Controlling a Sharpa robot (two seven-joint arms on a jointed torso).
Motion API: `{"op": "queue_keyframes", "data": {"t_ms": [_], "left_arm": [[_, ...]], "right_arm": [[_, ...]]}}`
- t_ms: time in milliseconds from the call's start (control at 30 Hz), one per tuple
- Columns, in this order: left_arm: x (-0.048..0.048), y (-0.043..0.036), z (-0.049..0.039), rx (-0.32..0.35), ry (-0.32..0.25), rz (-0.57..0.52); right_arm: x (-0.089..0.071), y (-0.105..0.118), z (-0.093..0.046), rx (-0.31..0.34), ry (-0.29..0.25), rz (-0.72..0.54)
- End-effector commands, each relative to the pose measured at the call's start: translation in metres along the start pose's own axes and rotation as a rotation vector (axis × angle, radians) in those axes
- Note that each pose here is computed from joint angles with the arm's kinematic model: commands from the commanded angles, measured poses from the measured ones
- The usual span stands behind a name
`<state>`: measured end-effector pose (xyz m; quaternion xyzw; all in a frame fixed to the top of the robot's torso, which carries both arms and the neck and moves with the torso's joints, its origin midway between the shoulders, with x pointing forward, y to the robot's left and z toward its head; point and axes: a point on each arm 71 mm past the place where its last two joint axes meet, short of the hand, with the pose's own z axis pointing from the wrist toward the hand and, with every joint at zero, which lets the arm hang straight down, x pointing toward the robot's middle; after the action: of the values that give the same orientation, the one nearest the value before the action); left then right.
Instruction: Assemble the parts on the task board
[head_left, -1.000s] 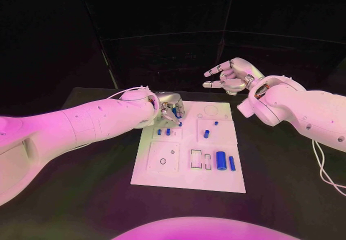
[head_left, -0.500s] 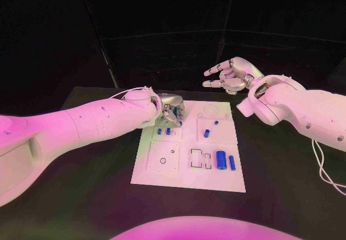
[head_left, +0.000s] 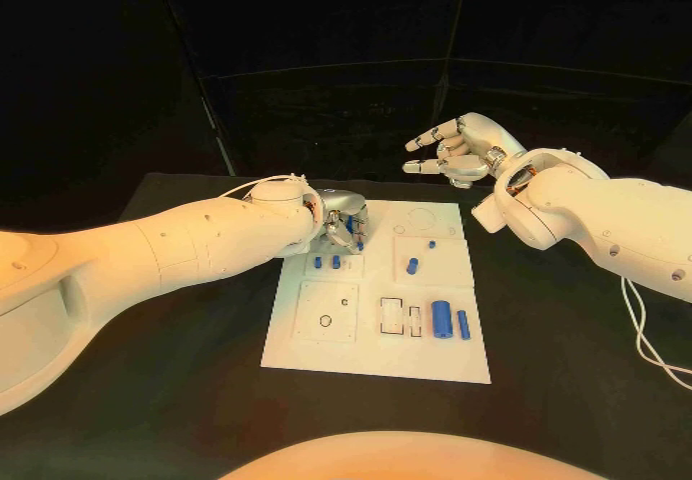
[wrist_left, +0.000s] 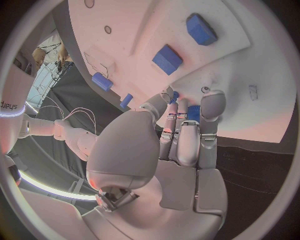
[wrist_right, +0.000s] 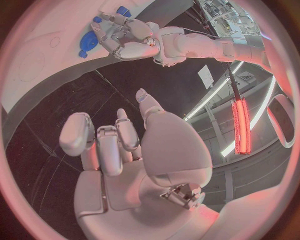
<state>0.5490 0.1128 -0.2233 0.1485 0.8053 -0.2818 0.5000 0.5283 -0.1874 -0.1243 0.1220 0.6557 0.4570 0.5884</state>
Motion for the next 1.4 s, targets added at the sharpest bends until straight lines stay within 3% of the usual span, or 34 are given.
{"op": "queue_keyframes", "data": {"t_ms": [33, 933, 1133, 1400], "left_arm": [[0.0010, 0.0003, 0.0005, -0.001, 0.013, 0.007], [0.0108, -0.0034, 0.0066, -0.003, 0.049, 0.006], [0.0092, -0.0008, 0.0045, 0.003, 0.010, 0.006], [0.0016, 0.0037, -0.0048, 0.030, -0.098, -0.010]], "right_arm": [[0.000, 0.002, 0.001, -0.008, -0.004, 0.000], [0.001, 0.003, 0.002, -0.009, 0.002, 0.002], [0.001, 0.003, 0.001, -0.009, 0.002, 0.001], [0.000, 0.002, 0.001, -0.008, 0.000, 0.000]]}}
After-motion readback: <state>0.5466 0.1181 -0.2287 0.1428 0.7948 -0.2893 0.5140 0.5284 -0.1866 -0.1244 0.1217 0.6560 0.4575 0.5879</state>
